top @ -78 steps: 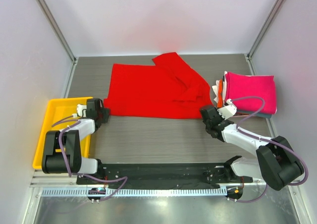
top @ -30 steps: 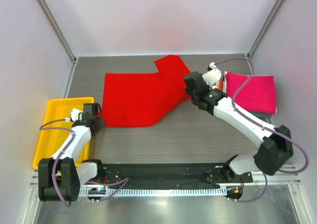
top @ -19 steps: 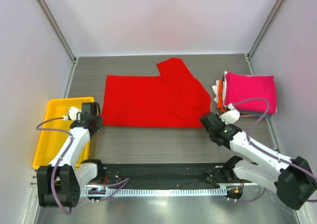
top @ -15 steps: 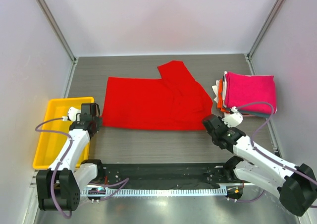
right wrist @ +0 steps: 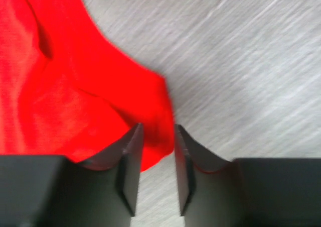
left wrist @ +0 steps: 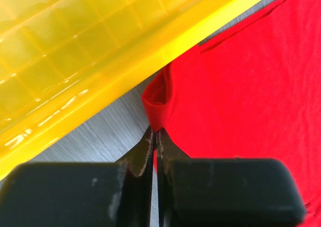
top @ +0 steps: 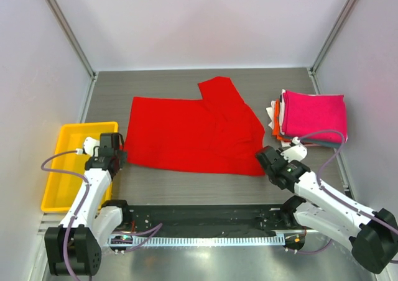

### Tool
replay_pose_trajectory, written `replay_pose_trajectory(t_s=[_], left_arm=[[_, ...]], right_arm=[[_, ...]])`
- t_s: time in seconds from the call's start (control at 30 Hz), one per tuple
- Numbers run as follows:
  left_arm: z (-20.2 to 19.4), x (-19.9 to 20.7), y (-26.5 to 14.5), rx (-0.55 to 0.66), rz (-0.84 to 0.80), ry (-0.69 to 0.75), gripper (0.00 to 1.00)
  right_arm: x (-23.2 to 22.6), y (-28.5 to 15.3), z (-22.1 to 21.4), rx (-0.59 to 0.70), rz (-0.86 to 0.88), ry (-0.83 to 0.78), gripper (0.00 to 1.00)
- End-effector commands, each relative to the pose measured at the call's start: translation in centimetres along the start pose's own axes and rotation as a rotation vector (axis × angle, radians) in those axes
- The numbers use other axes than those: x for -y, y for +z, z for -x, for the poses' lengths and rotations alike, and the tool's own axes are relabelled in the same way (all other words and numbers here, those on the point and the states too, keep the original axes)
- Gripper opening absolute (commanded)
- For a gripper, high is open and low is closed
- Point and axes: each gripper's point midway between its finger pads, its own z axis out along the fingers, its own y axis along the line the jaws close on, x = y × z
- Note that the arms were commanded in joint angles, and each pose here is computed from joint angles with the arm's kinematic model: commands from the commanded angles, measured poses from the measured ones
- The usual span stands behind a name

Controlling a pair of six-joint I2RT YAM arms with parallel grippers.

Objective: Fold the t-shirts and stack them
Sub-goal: Fold the tshirt

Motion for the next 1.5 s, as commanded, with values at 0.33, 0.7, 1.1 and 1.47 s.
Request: replay_pose_trajectory(t_s=[0.33,0.7,1.1,1.47], left_arm=[[3.7,1.0,-4.0,0.109,-0.062,0.086,0.62],[0.3,11.7,-8.9,-0.135,-0.574,0.349,0.65],[-6.0,22.2,-10.1,-0.265,-0.749,0.523,0.6],[-15.1,30.6,-8.2,-0.358,-0.791,0.69,0.5]], right_arm=[[-8.1,-5.6,5.8,0.081,0.314,-0.199,0.51],[-15.6,0.3,5.1,-0.114,0.318,-0.325,0.42],[-18.0,7.6,6.8,-0.191,0.297,-0.336,0.37],[-17.4,11.0,6.5,-0.209,0.287,-0.34,0.37]])
